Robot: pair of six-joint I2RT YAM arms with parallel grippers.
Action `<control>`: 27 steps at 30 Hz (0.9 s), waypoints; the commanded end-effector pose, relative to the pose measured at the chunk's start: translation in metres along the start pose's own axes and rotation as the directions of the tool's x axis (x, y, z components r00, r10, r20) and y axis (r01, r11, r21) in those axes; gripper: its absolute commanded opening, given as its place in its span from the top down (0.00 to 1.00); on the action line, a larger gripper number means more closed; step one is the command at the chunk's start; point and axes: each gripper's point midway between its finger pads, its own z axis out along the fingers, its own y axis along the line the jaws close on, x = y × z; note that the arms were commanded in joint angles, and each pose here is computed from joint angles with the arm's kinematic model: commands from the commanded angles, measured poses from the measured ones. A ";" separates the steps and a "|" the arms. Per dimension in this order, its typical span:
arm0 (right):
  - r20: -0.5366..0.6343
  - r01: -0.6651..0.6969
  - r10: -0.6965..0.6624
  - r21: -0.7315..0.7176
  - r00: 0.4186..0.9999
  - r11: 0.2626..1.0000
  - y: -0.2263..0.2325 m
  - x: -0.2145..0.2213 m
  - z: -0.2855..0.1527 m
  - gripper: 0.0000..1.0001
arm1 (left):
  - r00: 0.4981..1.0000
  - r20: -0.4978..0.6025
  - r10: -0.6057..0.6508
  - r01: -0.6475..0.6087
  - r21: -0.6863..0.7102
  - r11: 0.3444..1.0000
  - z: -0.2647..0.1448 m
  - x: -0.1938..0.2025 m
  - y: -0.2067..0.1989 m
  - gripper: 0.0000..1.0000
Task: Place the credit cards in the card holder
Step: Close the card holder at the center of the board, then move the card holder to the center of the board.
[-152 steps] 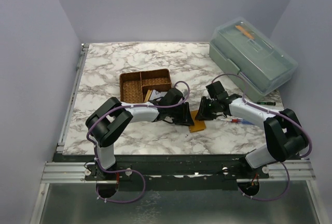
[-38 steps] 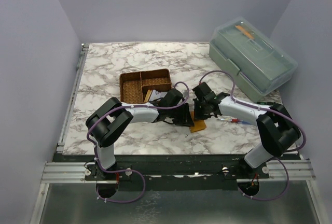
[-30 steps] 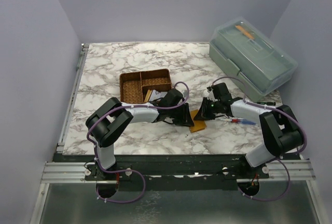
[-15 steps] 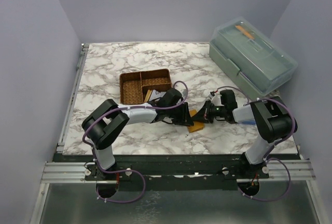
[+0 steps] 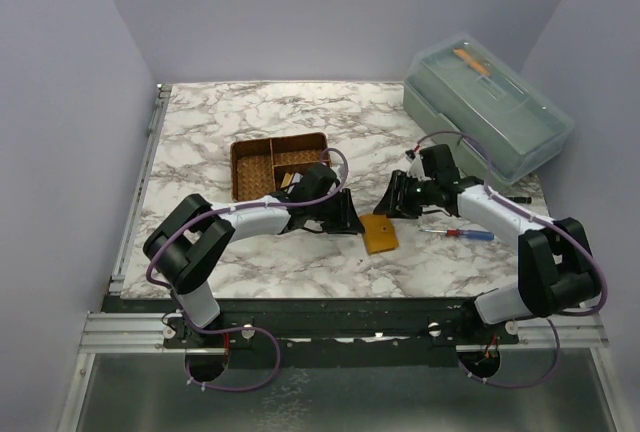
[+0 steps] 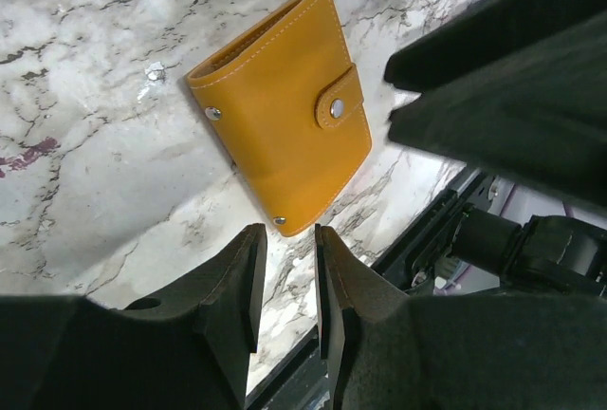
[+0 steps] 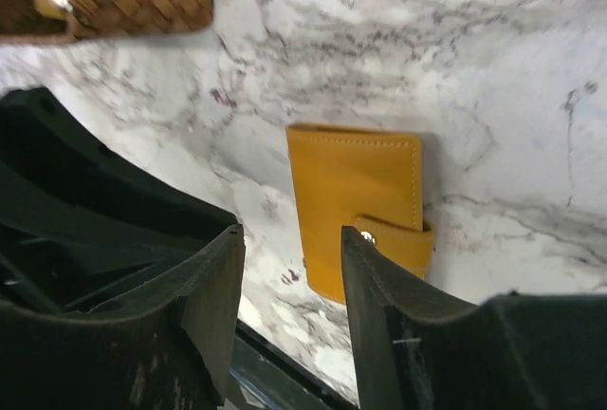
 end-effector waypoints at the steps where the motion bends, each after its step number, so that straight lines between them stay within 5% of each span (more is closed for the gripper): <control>1: -0.123 0.101 -0.071 0.255 0.990 0.962 -0.030 0.036 -0.003 0.51 | 1.000 0.001 0.001 -0.001 0.059 0.998 -0.001 -0.002 -0.014 0.67; 17: -0.128 0.152 -0.093 0.608 0.987 0.779 -0.075 0.042 0.009 0.52 | 1.000 -0.008 -0.011 0.012 0.082 0.997 0.002 0.000 -0.016 0.67; 27: 0.059 -0.013 -0.042 0.720 0.997 0.694 -0.102 -0.001 -0.002 0.72 | 1.000 -0.005 -0.004 0.004 0.087 0.996 -0.003 0.002 -0.017 0.67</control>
